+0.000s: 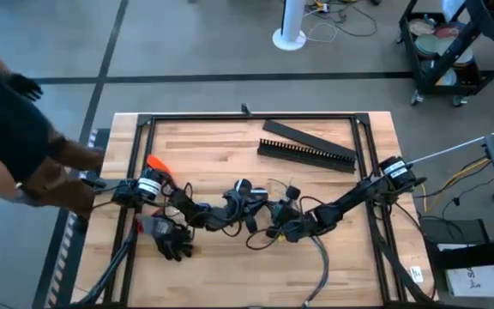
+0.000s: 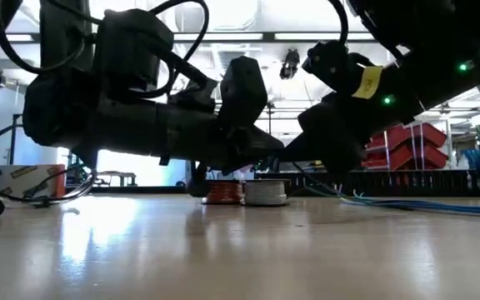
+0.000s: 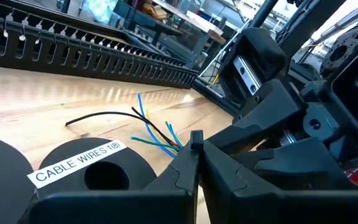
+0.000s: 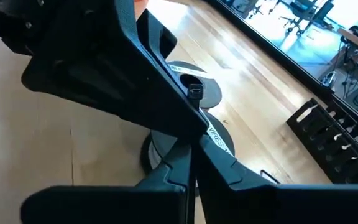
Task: Ziptie cables
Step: Wrap the black zip tie on the cables
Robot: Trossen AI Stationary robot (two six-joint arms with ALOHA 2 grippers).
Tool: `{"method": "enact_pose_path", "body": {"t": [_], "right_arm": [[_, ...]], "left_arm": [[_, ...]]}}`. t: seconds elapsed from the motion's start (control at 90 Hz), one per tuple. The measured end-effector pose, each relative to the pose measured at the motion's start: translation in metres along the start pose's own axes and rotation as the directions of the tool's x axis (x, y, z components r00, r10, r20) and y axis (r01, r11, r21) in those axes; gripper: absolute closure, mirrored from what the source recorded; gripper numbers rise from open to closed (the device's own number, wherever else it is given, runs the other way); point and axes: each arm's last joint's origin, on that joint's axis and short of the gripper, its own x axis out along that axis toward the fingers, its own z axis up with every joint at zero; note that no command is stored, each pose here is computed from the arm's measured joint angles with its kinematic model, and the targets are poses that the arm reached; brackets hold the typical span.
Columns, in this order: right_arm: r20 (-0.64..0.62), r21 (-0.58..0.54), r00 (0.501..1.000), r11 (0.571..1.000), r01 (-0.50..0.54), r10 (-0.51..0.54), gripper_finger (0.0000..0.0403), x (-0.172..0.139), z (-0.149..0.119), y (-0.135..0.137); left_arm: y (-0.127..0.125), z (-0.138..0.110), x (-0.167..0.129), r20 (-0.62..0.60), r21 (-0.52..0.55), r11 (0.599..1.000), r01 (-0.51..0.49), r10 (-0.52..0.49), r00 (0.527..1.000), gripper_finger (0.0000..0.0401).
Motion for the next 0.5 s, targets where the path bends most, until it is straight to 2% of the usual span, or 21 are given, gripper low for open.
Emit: {"method": "enact_pose_path", "body": {"t": [0.156,0.333,0.5], "right_arm": [[0.001,0.0,1.0,1.0,-0.007,0.007,0.0402,-0.001,0.0,0.001],[-0.005,0.009,0.998,0.998,-0.065,0.065,0.0401,-0.003,0.003,0.002],[0.005,0.009,0.989,0.989,-0.149,0.149,0.0402,-0.011,0.01,0.003]], "left_arm": [[0.001,0.003,-0.004,-0.021,0.041,0.999,0.024,-0.023,1.0,0.0391],[0.006,0.015,-0.02,-0.08,0.14,0.985,0.099,-0.088,0.993,0.0353],[0.015,0.025,-0.04,-0.201,0.287,0.927,0.241,-0.187,0.961,0.0312]]}}
